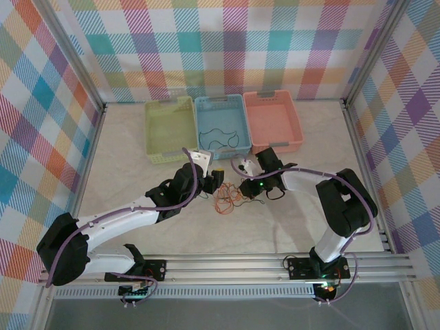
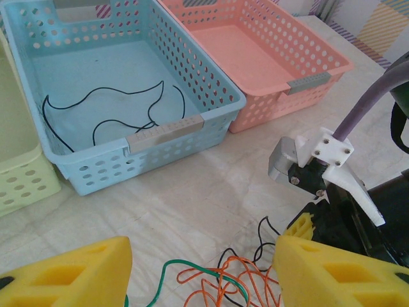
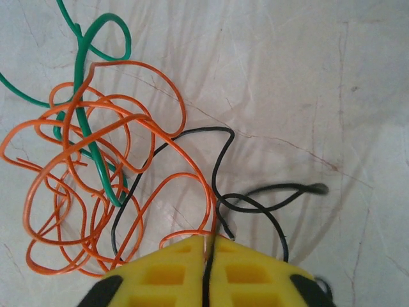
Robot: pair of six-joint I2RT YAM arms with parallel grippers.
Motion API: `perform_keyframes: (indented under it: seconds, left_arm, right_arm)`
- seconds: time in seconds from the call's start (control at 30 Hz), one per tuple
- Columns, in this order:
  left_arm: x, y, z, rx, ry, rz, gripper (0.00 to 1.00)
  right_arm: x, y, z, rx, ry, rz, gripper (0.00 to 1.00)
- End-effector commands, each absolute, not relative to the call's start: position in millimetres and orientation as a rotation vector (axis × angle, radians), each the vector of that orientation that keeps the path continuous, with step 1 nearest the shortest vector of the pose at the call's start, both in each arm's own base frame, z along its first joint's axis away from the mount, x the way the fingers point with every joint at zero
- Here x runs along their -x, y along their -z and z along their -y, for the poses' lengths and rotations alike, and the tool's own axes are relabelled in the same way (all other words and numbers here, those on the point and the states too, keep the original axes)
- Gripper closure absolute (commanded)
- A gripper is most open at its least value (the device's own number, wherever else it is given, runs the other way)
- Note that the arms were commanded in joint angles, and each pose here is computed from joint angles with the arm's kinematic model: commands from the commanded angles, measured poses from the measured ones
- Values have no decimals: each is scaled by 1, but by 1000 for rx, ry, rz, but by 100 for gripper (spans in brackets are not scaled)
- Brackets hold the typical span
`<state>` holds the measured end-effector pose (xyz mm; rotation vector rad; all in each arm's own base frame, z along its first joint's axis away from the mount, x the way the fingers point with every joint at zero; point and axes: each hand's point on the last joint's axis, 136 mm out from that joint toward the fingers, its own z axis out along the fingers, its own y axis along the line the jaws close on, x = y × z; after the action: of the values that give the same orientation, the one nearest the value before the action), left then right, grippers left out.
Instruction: Untangle the cables
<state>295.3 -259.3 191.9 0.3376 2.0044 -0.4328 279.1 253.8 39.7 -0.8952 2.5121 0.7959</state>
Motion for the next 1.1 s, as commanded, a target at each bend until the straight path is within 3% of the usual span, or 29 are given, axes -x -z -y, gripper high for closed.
perform_keyframes:
  seconds: [0.0,0.1,0.7,0.9,1.07]
  left_arm:
    - [-296,-199,264,-331,443,-1999,39]
    - [-296,-199,264,-332,444,-2000,39]
    - [-295,-197,271,-343,475,-2015,38]
    - [-287,-195,290,-430,578,-2023,39]
    - [-265,-196,325,-639,748,-2051,39]
  right_arm:
    - [-279,-64,-263,928,-816,-2411,96]
    - [-278,-85,-267,917,-854,-2312,100]
    - [-255,-262,-248,755,-879,-1686,100]
    - [-247,-291,-236,717,-839,-1591,100]
    - [-260,-284,-229,674,-759,-1609,100]
